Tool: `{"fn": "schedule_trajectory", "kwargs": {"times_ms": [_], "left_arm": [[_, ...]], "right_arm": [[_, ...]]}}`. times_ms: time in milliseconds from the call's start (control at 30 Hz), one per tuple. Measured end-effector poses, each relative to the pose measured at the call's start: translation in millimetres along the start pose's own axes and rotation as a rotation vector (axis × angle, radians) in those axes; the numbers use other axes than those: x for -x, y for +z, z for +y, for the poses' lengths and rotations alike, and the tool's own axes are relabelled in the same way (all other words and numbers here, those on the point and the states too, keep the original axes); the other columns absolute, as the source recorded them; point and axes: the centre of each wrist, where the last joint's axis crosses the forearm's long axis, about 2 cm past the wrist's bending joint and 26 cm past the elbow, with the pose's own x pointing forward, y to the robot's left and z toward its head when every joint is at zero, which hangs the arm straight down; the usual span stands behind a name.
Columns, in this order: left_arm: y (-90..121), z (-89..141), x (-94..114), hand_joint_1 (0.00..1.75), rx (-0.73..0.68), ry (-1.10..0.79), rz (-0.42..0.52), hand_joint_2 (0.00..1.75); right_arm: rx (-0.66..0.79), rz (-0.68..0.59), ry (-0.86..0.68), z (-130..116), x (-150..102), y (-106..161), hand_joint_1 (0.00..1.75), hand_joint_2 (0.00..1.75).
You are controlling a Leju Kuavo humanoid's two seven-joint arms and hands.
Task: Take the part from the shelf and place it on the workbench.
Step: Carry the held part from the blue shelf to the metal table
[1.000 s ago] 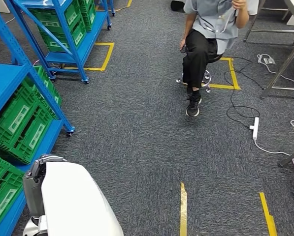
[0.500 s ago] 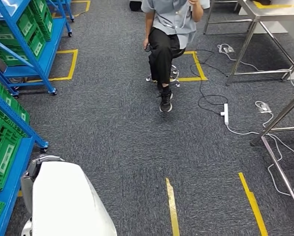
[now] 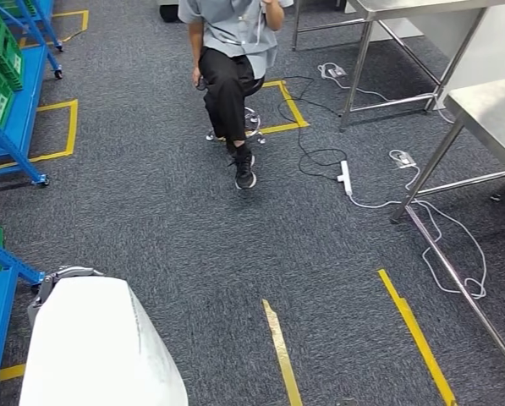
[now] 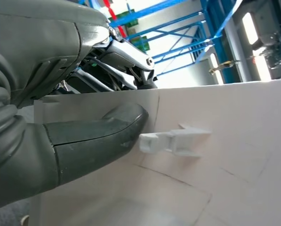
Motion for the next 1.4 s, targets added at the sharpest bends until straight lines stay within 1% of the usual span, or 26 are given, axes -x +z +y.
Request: {"fn": "schedule_trajectory", "kwargs": {"times_ms": [133,267,600,767,1400], "left_arm": [[-1,0,0,1.75,-0.002,-0.009,-0.024,1.75],[-1,1,1,1.75,-0.004,-0.018,-0.029,1.75],[-2,3,2,1.75,-0.031,-0.022,-0.029,1.75],[0,8,4,1.75,-0.050,-0.030,-0.019,1.75],[6,21,6,1.75,-0.080,-0.081,-0.001,1.75]], "right_arm": [[-0.037,-0.010,-0.011,0,1,0,0.00,1.75],[-0.060,-0.015,-0.015,-2,4,1,0.00,1.75],[-0.048,-0.007,-0.006,-2,8,2,0.00,1.75],[-0.029,-0.009,0.006,-1,5,1,0.00,1.75],[-0.041,-0.013,0.016,2,3,2,0.00,1.75]]}}
